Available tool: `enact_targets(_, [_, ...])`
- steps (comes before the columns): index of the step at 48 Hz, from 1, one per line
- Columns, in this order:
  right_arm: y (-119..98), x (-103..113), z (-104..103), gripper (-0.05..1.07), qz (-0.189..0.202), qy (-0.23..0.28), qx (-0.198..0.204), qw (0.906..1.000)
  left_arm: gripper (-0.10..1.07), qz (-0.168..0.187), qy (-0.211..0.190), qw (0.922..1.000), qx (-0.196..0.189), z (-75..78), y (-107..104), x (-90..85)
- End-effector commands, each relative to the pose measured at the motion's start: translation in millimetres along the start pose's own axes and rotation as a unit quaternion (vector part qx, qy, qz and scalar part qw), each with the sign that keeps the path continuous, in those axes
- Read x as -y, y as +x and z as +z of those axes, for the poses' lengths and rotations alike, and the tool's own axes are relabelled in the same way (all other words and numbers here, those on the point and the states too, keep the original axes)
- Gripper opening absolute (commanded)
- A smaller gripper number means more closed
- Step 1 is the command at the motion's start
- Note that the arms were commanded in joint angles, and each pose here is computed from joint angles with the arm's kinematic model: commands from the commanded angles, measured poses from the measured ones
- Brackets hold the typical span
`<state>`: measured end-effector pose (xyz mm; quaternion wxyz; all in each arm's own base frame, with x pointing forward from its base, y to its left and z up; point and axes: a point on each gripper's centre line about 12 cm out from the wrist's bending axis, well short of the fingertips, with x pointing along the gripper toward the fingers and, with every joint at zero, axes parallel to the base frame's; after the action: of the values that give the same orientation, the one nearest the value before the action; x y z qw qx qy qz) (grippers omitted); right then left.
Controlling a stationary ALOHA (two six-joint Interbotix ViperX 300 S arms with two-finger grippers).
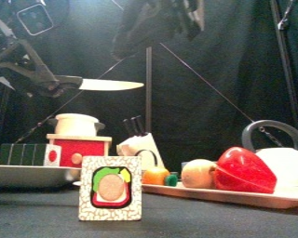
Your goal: Regrasp pairing knife
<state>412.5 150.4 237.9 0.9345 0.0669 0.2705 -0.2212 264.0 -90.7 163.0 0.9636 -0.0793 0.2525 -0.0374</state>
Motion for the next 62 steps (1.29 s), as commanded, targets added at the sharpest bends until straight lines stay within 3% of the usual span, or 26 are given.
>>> enact_targets(1, [-22.8,8.2,20.5,0.38,0.015,0.051,0.024,0.9983,0.36,0.009,-0.016,0.9998,0.002,1.4,5.1,2.1])
enact_targets(6, [-25.5,17.0,13.5,0.38,0.013,0.08,0.026,0.9964,0.36,0.028,-0.043,0.9986,0.012,1.1,6.7,2.2])
enact_targets(16, [-25.6,29.4,-3.4,0.38,0.036,0.124,0.009,0.9916,0.36,0.039,-0.039,0.9971,0.052,10.2,2.1,18.2])
enact_targets(23, [-24.9,42.2,1.5,0.38,0.046,0.171,0.006,0.9842,0.36,0.063,-0.065,0.9954,0.031,10.6,2.4,20.7])
enact_targets(27, [-25.3,48.2,3.9,0.38,0.05,0.179,0.007,0.9825,0.36,0.071,-0.042,0.9965,0.015,8.6,2.2,24.4])
enact_targets(33, [-18.4,49.1,-8.8,0.38,0.066,0.163,-0.011,0.9843,0.36,0.084,0.011,0.9964,-0.007,2.7,2.5,31.8])
enact_targets(43, [0.4,49.5,-36.6,0.4,0.13,0.124,-0.054,0.9824,0.36,0.101,0.017,0.9945,-0.024,-1.2,6.3,34.0])
enact_targets(54, [11.7,65.3,-52.4,0.47,0.132,0.049,-0.044,0.9891,0.36,0.1,0.058,0.9926,-0.037,-12.7,20.1,39.1])
enact_targets(62, [16.2,60.4,-52.2,0.59,0.141,0.017,-0.032,0.9894,0.36,0.1,0.064,0.9922,-0.038,-13.0,28.0,44.6])
